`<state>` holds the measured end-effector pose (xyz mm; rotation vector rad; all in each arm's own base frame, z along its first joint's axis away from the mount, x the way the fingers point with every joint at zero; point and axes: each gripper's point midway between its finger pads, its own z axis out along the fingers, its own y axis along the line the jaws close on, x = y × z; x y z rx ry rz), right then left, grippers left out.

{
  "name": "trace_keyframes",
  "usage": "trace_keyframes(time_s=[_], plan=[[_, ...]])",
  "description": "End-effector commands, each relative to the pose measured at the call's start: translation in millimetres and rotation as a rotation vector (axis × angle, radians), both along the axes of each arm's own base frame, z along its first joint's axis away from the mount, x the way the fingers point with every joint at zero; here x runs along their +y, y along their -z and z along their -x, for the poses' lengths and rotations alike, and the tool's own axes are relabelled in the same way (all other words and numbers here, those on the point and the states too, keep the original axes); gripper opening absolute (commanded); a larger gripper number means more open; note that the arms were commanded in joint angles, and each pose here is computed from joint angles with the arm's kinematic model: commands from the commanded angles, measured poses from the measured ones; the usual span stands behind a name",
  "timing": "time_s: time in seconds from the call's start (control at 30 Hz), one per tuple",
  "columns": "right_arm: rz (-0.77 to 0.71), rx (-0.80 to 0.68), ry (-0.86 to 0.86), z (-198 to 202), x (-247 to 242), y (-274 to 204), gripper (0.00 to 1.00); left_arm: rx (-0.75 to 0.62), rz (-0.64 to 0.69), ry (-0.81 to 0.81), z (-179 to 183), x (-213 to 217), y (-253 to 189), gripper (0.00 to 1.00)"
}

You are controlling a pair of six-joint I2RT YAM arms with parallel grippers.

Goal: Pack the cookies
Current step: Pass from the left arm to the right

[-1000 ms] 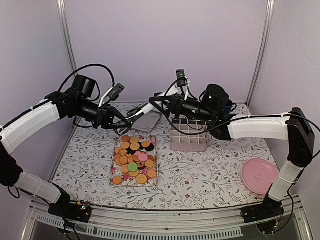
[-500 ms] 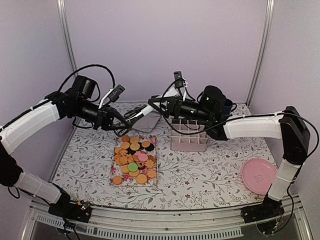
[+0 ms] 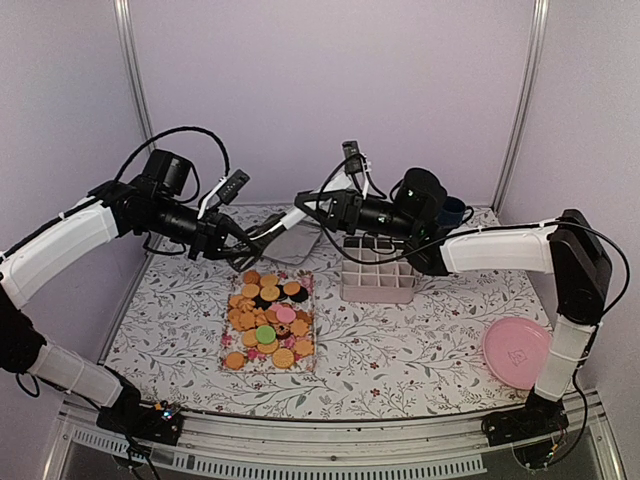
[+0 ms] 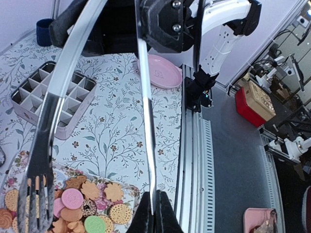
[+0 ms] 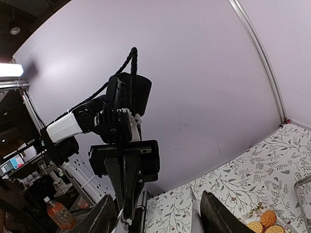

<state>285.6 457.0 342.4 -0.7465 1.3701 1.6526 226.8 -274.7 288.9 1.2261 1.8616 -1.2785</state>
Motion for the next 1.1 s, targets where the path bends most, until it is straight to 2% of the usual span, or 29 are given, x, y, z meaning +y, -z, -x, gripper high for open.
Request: trace_keyframes(time_s=[0.0, 0.17, 0.23, 0.3, 0.37, 0.73, 0.9, 1.07], plan=[[0.012, -0.028, -0.103, 42.1, 4.9, -9.9, 0.56, -0.164, -0.004, -0.043, -18.8, -3.3, -11.0, 0.00], [0.014, -0.050, -0.063, 44.5, -1.7, -9.1, 0.54, -0.180, -0.039, -0.091, -26.7, 0.5, -1.7, 0.00], [0.008, -0.068, -0.092, 50.5, -1.7, -10.5, 0.61, -0.172, -0.031, -0.090, -26.0, 0.4, -1.8, 0.00], [-0.033, -0.095, -0.127, 59.2, -6.1, -15.8, 0.73, -0.155, -0.017, -0.083, -23.2, -0.1, -2.5, 0.00], [-0.074, -0.099, -0.140, 64.2, -11.6, -21.0, 0.77, -0.146, -0.006, -0.068, -19.6, -0.9, -3.7, 0.00], [-0.005, -0.074, -0.164, 61.6, -8.2, -10.9, 0.72, -0.147, -0.012, -0.036, -9.8, 1.8, -3.1, 0.00], [-0.003, -0.086, -0.150, 59.7, -17.3, -13.9, 0.86, -0.140, -0.012, -0.024, -7.0, 1.8, -3.0, 0.00], [0.006, -0.080, -0.104, 47.8, -28.1, -20.9, 0.92, -0.142, -0.018, -0.024, -6.3, 2.6, -1.9, 0.00]])
